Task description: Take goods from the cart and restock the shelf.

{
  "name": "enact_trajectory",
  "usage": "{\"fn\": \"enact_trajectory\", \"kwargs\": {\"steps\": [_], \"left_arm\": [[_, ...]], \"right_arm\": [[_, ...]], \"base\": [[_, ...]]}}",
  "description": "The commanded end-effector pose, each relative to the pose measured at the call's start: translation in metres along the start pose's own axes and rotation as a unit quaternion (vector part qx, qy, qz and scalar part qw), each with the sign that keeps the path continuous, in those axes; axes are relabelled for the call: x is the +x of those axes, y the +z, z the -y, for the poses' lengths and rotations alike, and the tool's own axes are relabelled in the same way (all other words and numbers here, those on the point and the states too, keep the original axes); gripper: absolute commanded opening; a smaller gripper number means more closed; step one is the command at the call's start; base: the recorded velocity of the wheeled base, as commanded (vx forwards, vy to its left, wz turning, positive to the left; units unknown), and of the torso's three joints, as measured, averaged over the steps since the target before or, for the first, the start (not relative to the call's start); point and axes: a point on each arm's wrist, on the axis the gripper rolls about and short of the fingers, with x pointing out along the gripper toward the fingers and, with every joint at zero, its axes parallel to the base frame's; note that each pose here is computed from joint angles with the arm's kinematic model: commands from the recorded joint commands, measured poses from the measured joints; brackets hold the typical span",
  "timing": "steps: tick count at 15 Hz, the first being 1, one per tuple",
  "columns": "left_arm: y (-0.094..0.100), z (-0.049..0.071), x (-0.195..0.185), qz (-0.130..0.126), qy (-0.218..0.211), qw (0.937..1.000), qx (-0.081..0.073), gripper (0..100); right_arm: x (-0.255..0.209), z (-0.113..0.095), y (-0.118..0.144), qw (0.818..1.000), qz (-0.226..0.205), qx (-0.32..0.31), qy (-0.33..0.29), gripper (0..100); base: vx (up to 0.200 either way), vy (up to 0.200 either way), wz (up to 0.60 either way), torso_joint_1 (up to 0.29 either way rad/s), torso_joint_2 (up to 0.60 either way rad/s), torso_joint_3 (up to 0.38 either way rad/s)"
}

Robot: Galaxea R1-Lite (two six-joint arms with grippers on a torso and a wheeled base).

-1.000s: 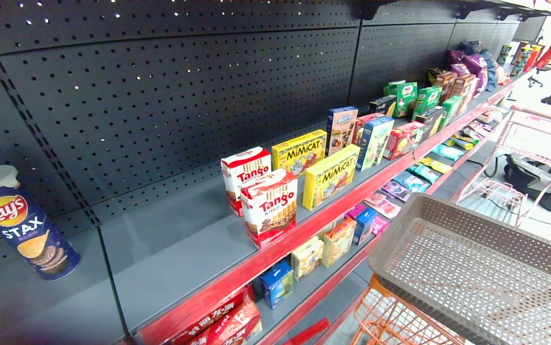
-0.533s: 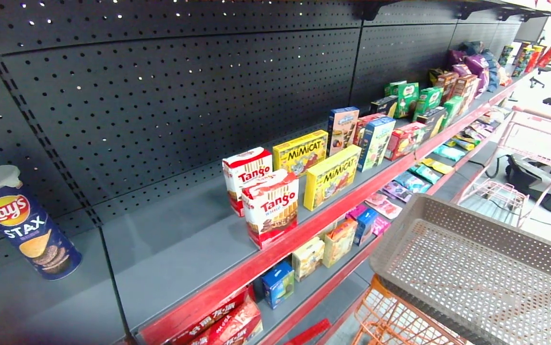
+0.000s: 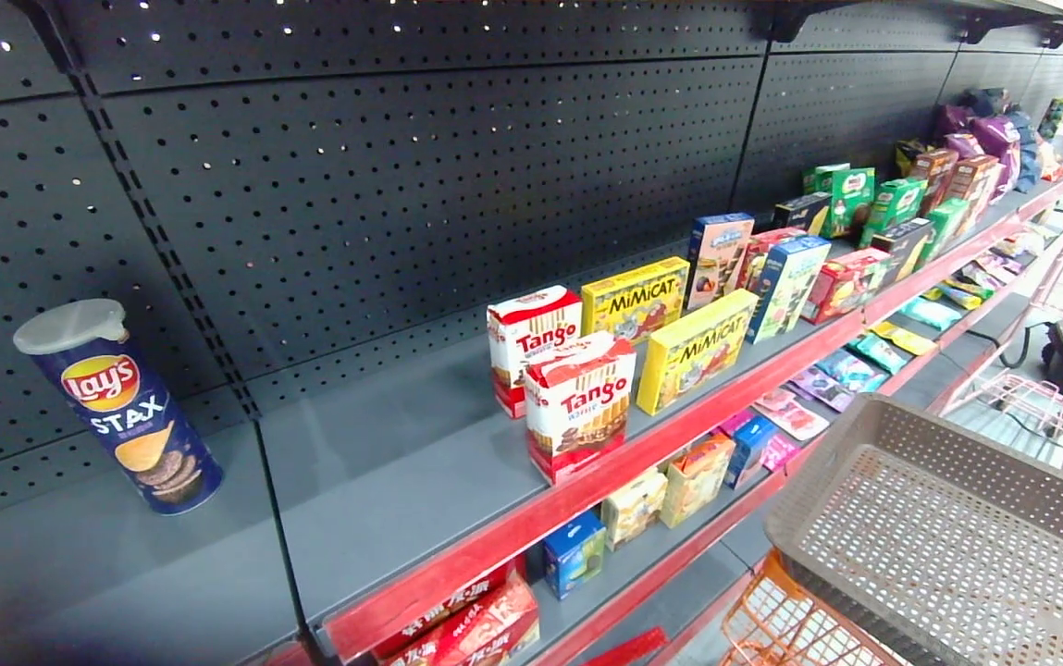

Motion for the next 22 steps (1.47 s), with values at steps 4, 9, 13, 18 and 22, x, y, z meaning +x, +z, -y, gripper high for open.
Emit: {"fn": "enact_trajectory", "kwargs": {"steps": [4,9,13,18,22], "left_arm": [[0.0000,0.0000,0.0001,-0.001,0.000,1.0000,-0.001,100],[0.0000,0.0000,0.0001,-0.001,0.000,1.0000,-0.001,100],[0.0000,0.0000,0.0001,-0.001,0.000,1.0000,-0.001,100],[0.0000,0.0000,0.0001,-0.001,0.000,1.0000,-0.001,100],[0.0000,0.0000,0.0001,-0.001,0.000,1.0000,-0.001,100]], "right_arm": [[-0.0002,-0.0002,-0.0003,1.000,0.000,0.000,0.001,0],[0.0007,-0.0005,-0.0004,1.000,0.000,-0.001,0.005,0],[-0.0004,-0.0031,-0.0044,1.000,-0.002,-0.008,0.010,0],[-0.0007,-0.0037,-0.0050,1.000,-0.001,-0.008,0.013,0],[-0.0031,-0.0047,-0.0068,1.000,-0.001,-0.008,0.013,0]], "base": [[-0.100,0.000,0.00,0.001,0.00,0.004],[-0.040,0.000,0.00,0.004,0.00,0.000],[0.000,0.000,0.45,0.008,0.00,-0.002],[0.000,0.000,0.60,0.004,0.00,0.001],[0.000,0.000,0.60,0.005,0.00,0.001]]}}
